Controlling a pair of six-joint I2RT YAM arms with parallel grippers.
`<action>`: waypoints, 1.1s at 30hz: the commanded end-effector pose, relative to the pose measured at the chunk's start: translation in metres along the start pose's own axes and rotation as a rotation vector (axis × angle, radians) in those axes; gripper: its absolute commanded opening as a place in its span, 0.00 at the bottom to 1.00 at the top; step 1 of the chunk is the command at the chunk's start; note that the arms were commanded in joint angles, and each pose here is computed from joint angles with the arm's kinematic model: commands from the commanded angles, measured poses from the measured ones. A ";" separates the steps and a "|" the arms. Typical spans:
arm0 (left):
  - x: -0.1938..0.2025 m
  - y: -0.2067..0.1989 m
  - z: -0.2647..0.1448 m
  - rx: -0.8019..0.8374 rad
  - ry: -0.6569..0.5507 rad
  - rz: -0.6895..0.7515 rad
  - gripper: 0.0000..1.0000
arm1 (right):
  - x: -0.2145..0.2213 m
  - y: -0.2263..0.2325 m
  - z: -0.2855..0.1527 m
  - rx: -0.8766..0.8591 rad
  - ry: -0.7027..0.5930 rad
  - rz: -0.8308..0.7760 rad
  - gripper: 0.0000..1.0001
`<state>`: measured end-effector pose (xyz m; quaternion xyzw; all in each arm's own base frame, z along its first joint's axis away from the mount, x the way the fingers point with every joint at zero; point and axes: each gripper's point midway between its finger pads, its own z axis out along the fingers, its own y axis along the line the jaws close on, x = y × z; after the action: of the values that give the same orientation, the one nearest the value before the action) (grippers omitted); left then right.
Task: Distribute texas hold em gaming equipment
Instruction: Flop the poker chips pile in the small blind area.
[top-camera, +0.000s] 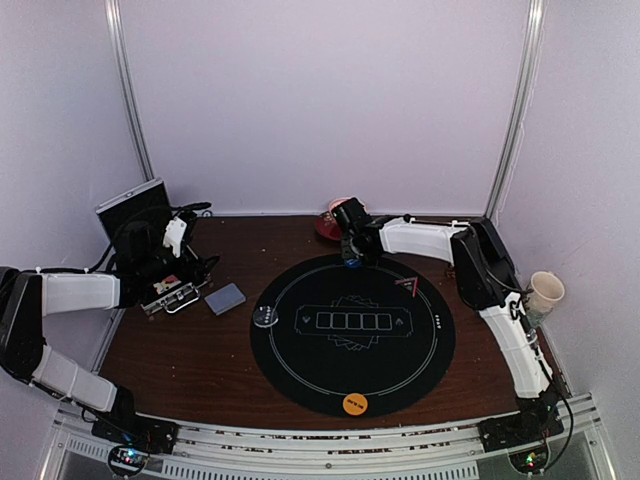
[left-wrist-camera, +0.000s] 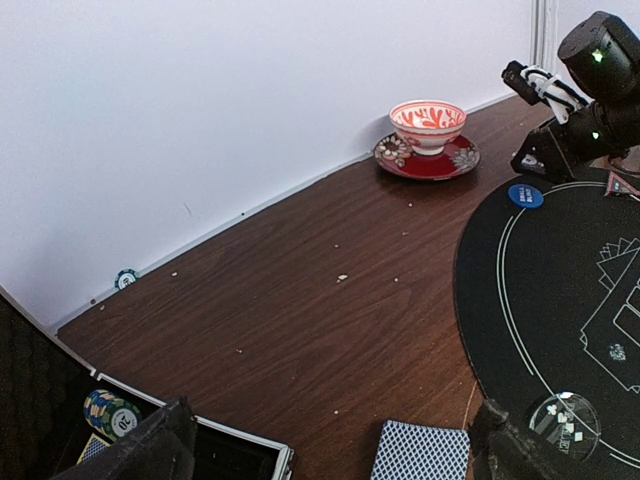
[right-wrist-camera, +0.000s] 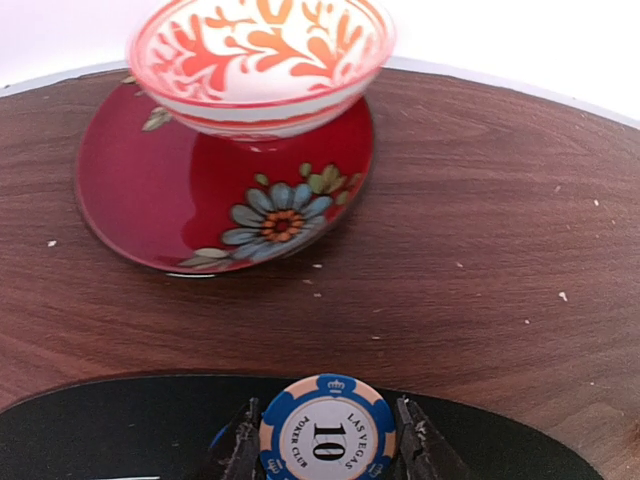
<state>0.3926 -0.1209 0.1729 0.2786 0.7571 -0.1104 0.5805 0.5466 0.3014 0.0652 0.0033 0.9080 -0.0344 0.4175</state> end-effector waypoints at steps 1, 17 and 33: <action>-0.015 0.004 0.002 -0.009 -0.046 0.028 0.98 | 0.018 -0.028 0.013 0.065 0.041 0.015 0.35; -0.013 0.005 0.004 -0.010 -0.038 0.028 0.98 | 0.030 -0.028 0.009 -0.014 0.066 0.015 0.37; -0.014 0.006 0.004 -0.014 -0.038 0.028 0.98 | 0.023 -0.017 -0.011 -0.051 0.043 -0.025 0.38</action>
<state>0.3935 -0.1210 0.1694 0.2794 0.7595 -0.1102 0.5770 0.5232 0.2774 0.0336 -0.0089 0.9217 -0.0263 0.3870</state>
